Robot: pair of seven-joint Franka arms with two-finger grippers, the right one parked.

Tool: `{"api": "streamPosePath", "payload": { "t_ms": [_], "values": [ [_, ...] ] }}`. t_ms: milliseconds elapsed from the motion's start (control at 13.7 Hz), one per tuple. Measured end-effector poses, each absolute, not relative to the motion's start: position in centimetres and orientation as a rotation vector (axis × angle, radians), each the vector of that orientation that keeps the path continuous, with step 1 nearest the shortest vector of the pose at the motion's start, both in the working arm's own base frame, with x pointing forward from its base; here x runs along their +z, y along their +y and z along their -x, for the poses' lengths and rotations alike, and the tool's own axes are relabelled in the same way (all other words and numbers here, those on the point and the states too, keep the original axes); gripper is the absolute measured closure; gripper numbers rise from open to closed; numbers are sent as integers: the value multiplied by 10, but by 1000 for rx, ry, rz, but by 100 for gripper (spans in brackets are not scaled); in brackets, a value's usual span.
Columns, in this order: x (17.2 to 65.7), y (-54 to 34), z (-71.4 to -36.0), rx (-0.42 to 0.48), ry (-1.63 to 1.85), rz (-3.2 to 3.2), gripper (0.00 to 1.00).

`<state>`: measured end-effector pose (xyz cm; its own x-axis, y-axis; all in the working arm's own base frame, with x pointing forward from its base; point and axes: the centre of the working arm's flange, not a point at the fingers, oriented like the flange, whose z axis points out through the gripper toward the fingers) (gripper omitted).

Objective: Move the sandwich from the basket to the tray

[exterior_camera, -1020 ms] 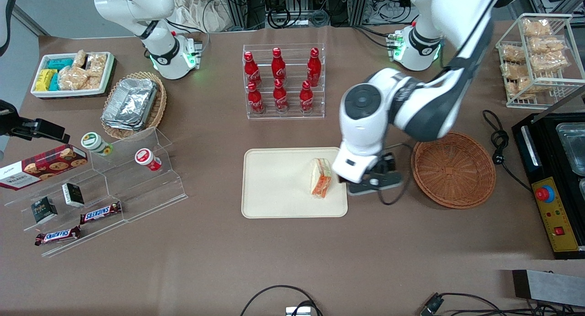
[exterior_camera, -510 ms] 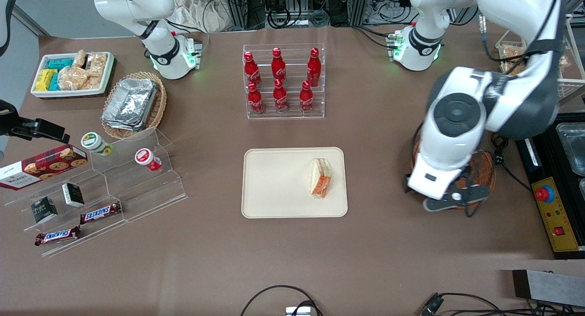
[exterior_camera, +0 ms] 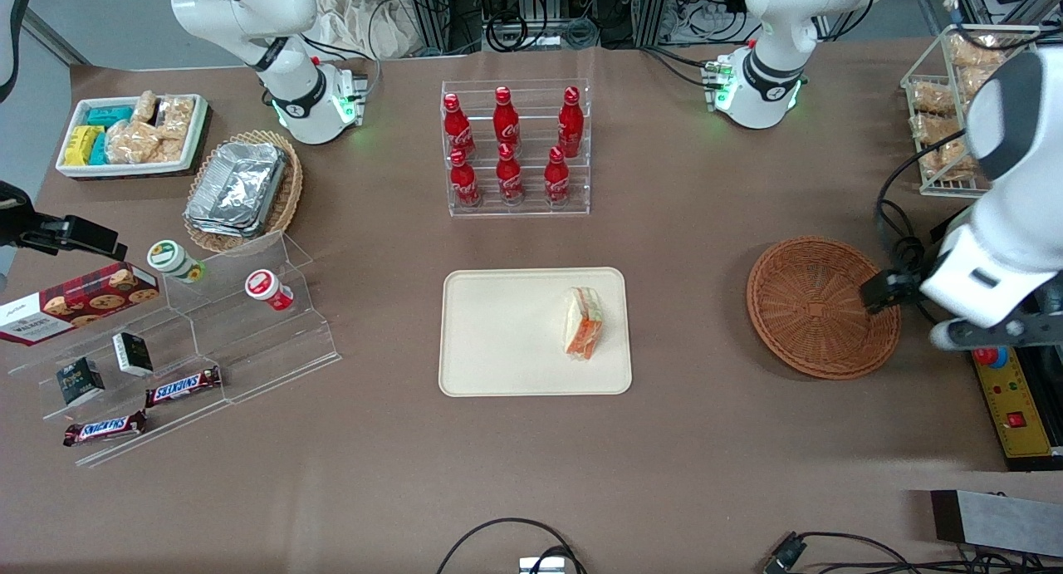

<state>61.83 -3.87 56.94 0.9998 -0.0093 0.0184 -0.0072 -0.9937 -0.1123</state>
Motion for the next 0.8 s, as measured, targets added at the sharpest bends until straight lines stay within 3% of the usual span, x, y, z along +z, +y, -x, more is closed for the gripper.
{"api": "streamPosePath", "payload": {
  "t_ms": [291, 801],
  "values": [
    [603, -23, -578, -14, 103, 3031, 0],
    [652, -32, -536, -96, 118, 3044, 0]
  ]
}}
